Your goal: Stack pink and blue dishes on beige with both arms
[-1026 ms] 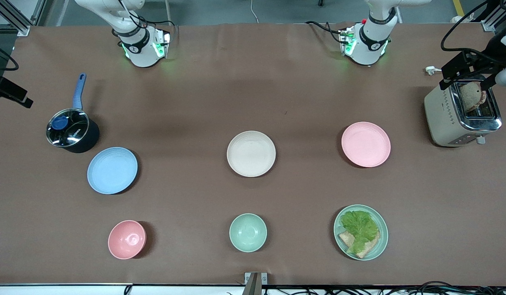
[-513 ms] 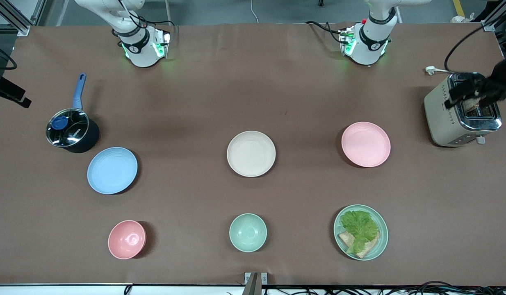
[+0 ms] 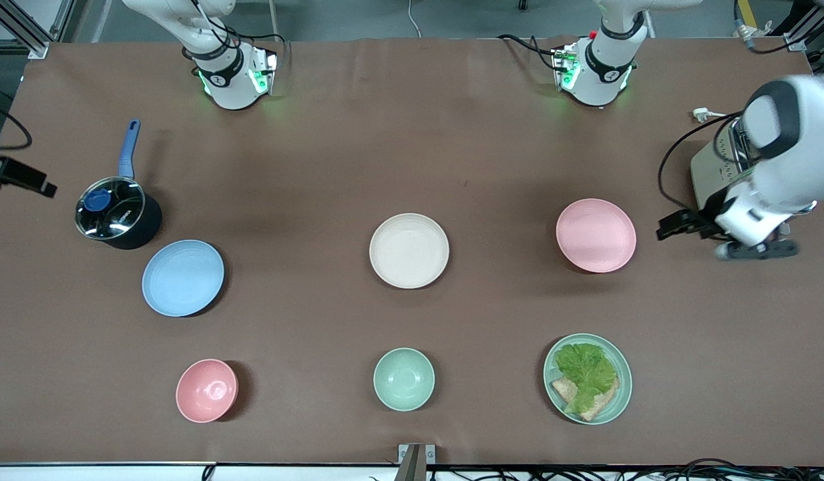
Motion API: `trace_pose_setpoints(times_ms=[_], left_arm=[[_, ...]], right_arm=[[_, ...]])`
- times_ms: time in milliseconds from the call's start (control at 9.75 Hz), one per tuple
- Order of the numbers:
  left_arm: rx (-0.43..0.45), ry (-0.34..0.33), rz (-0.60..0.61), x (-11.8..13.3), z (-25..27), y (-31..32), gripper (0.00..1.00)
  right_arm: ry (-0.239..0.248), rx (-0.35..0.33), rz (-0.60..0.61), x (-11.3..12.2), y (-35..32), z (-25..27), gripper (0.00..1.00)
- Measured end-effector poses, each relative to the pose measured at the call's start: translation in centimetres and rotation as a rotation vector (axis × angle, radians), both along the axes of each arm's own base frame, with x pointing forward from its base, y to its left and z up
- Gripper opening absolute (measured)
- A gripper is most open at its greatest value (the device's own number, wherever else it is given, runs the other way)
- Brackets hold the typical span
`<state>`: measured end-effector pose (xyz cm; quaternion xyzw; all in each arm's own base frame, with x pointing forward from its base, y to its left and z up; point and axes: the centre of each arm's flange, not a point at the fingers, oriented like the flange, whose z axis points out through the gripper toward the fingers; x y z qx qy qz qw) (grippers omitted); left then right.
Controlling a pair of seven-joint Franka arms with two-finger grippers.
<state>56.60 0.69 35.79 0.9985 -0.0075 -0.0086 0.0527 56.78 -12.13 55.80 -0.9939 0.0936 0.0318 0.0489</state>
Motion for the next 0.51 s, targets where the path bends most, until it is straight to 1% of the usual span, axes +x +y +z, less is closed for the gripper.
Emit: trace_pose_setpoints(times_ms=[205, 308, 410, 513], left_arm=[[-0.002, -0.024, -0.074, -1.2, -7.5, 1.1, 0.93], [-0.019, -0.020, -0.099, -2.5, -10.9, 2.3, 0.93], [-0.061, -0.001, -0.110, -3.8, -13.7, 3.2, 0.92], [-0.110, 0.009, -0.114, -4.8, -15.5, 3.6, 0.86]], right_arm=[[0.005, 0.088, 0.046, 2.0, -4.5, -9.1, 1.00], [0.001, 0.128, 0.072, 2.5, -6.4, -13.9, 1.00], [-0.012, 0.165, 0.091, 2.6, -7.8, -18.5, 1.00], [-0.033, 0.186, 0.102, 2.5, -8.5, -22.9, 1.00]])
